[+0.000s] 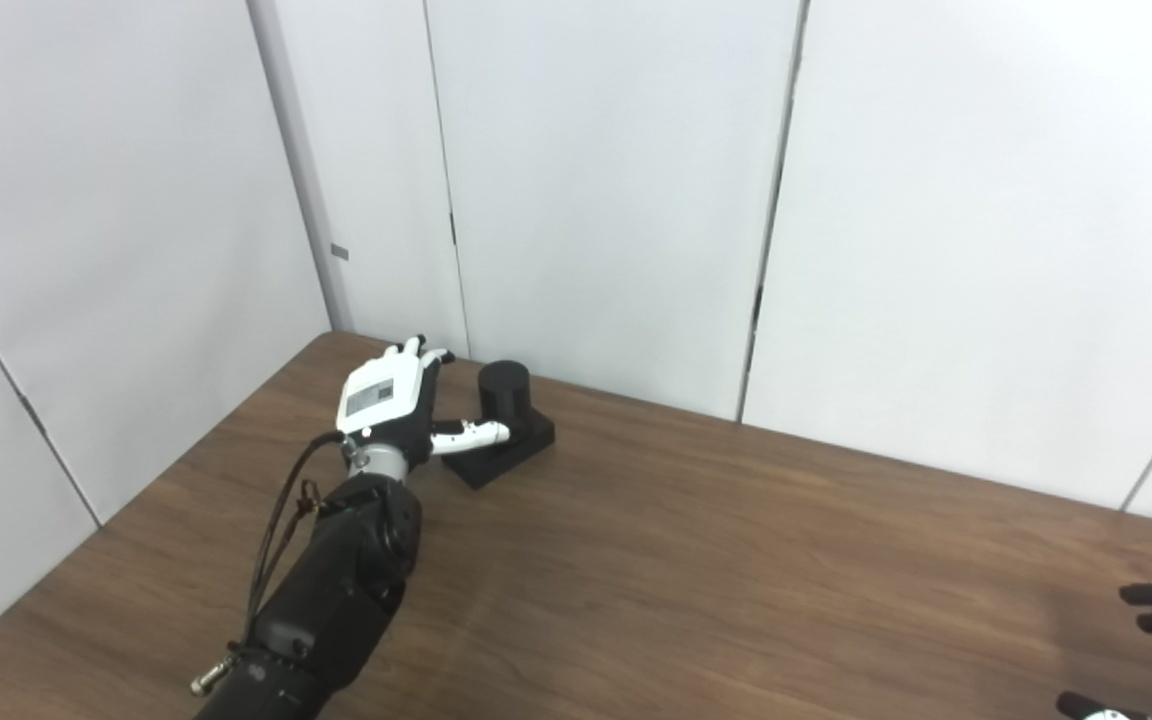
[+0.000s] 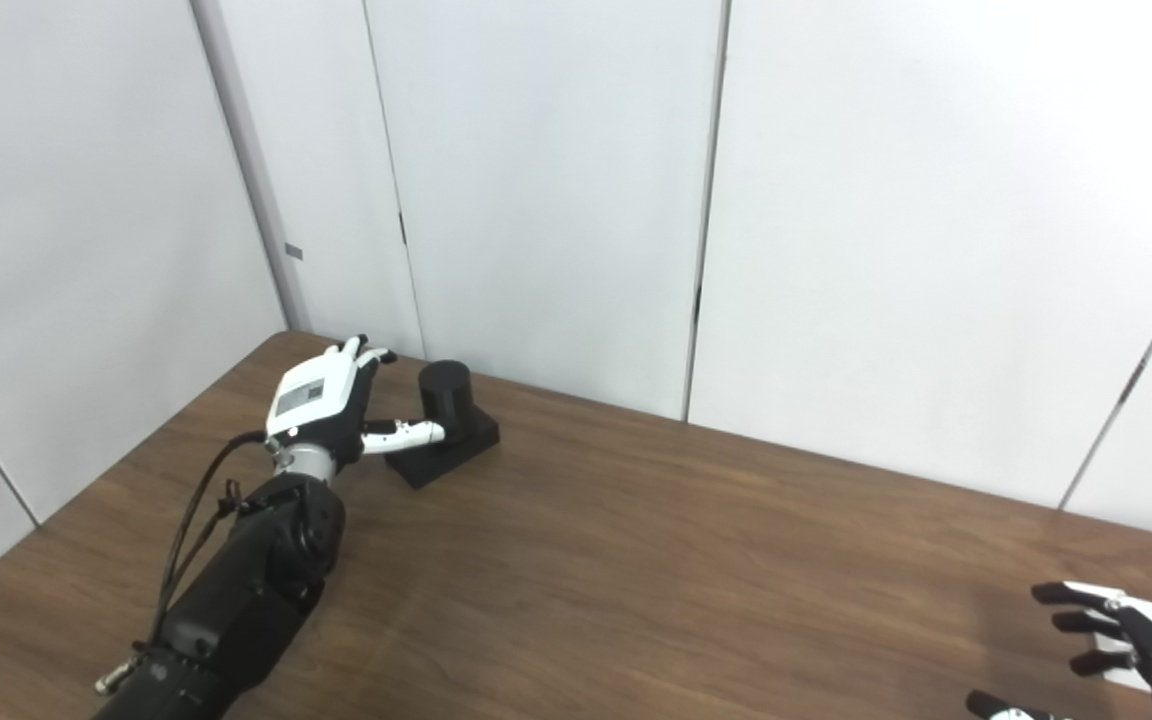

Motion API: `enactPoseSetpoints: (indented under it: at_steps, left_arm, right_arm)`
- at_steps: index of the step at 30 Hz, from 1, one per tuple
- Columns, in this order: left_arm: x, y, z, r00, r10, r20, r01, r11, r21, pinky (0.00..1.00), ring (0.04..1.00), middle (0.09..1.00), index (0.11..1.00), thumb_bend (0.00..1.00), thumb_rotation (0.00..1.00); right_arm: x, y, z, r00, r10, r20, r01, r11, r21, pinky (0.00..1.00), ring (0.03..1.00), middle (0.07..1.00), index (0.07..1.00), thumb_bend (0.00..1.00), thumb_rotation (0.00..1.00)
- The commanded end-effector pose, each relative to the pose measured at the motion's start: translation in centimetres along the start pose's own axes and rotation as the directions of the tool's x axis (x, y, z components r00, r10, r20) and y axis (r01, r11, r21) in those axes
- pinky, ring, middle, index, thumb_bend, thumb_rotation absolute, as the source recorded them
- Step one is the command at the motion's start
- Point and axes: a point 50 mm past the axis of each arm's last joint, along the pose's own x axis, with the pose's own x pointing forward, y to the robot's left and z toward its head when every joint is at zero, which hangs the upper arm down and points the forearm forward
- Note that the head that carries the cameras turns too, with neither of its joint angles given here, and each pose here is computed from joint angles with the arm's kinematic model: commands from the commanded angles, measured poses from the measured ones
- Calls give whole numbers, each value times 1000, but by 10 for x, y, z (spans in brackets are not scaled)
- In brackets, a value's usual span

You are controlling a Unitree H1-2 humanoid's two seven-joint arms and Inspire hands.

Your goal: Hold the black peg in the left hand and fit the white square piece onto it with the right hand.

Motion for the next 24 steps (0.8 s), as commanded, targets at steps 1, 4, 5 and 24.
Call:
enactPoseSetpoints:
  at_steps: [1, 4, 5, 24]
  left_arm:
    - [17, 29, 8, 996, 83, 18, -84, 995, 45, 991, 1000, 1000, 871, 1000, 725]
    - [18, 25, 12, 999, 49, 19, -51, 995, 83, 1000, 1000, 1000, 878, 1000, 735]
    - [19, 24, 13, 999, 38, 21, -40, 995, 92, 1000, 1000, 1000, 879, 1000, 734]
    - [35, 2, 18, 999, -50, 10, 49, 995, 88, 999, 1000, 1000, 858, 1000, 670]
  right_arm:
    - [10, -10, 15, 997, -42, 63, 42, 999, 0, 466, 640, 696, 617, 627, 0]
    - [9, -10, 16, 997, -40, 60, 40, 999, -3, 466, 642, 697, 617, 628, 0]
    - [9, -10, 16, 998, -39, 58, 39, 999, -5, 467, 644, 698, 618, 627, 0]
    - [6, -11, 28, 998, -45, 47, 46, 999, -9, 482, 647, 702, 620, 651, 0]
